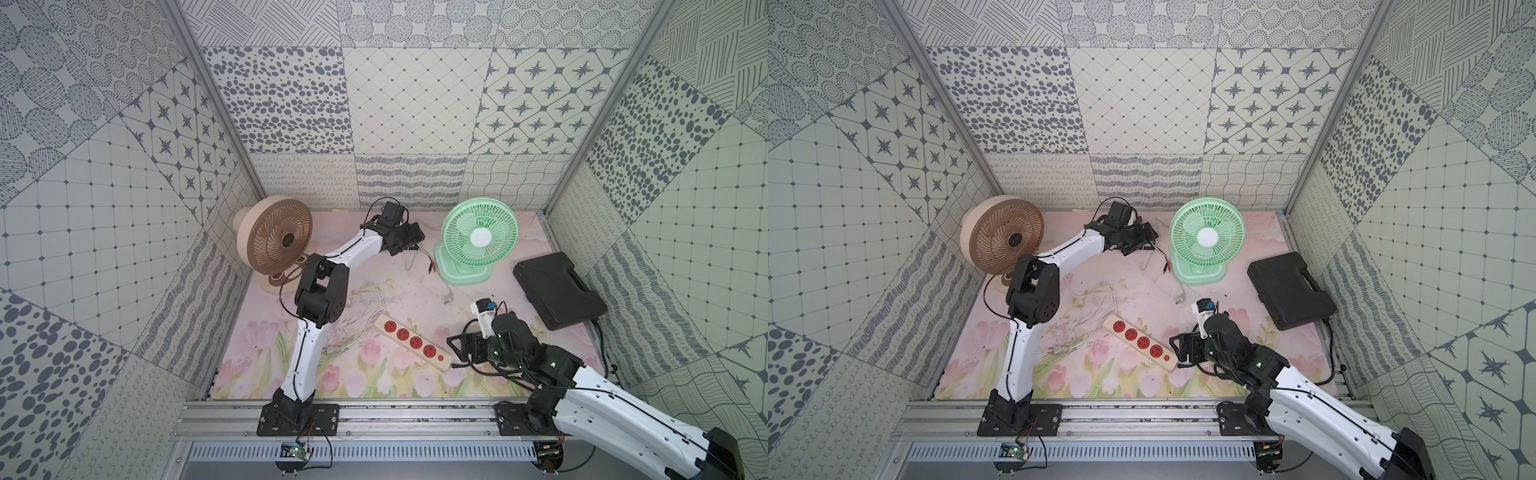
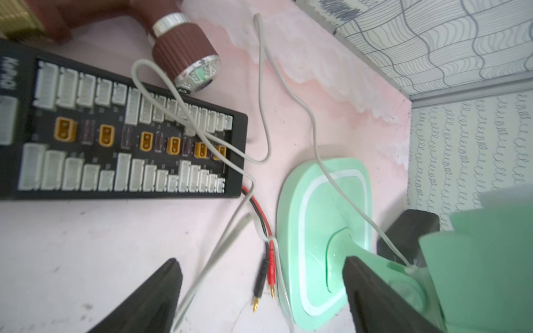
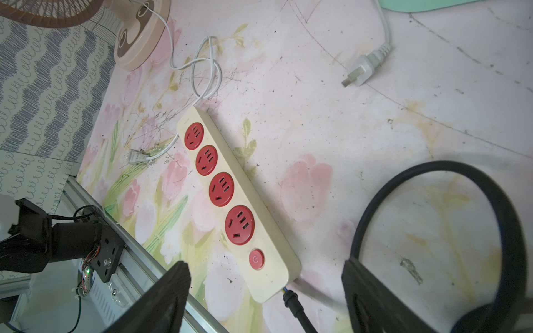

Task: Plug the desk fan into the power strip
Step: Move the distractor to the center of the board, then pick up the plug from the center of the board.

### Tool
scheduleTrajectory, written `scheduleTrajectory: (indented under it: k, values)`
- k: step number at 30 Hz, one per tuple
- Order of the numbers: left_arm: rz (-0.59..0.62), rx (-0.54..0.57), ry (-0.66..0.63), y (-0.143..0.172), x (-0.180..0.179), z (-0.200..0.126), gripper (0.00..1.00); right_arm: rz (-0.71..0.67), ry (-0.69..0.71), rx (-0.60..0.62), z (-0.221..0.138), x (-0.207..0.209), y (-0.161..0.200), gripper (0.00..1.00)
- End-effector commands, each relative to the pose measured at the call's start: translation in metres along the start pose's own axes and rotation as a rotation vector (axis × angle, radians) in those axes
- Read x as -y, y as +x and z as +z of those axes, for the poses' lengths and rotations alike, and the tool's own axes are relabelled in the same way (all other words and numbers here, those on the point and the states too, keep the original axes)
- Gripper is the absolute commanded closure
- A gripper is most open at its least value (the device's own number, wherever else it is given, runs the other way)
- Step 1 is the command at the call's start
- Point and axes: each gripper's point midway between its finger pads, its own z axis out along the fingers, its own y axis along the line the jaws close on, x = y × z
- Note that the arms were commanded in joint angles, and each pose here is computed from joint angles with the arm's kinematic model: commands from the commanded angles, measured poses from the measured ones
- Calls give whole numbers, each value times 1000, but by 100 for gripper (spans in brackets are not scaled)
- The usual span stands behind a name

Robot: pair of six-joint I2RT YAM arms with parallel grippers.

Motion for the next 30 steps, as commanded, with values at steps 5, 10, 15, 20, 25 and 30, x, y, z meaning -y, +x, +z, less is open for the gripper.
scheduleTrajectory:
  k: [5, 10, 15, 20, 25, 30]
  values:
    - [79, 24, 65, 38, 14, -94, 3, -35, 44, 16, 4, -6, -24, 14]
    - [66, 53, -1, 73, -20, -136, 0, -48, 105, 1, 14, -2, -30, 15]
    - [24, 30, -110, 121, -71, -167, 1, -73, 103, -40, 28, -6, -28, 17]
    - [-36, 28, -221, 167, -122, -195, 1, -165, 83, -93, 42, -21, -19, 18]
    - [-89, 8, -308, 205, -162, -215, 1, -275, 83, -130, 53, -35, -11, 19]
    - [-78, -38, -396, 227, -187, -224, 14, -331, 77, -159, 62, -43, -4, 20]
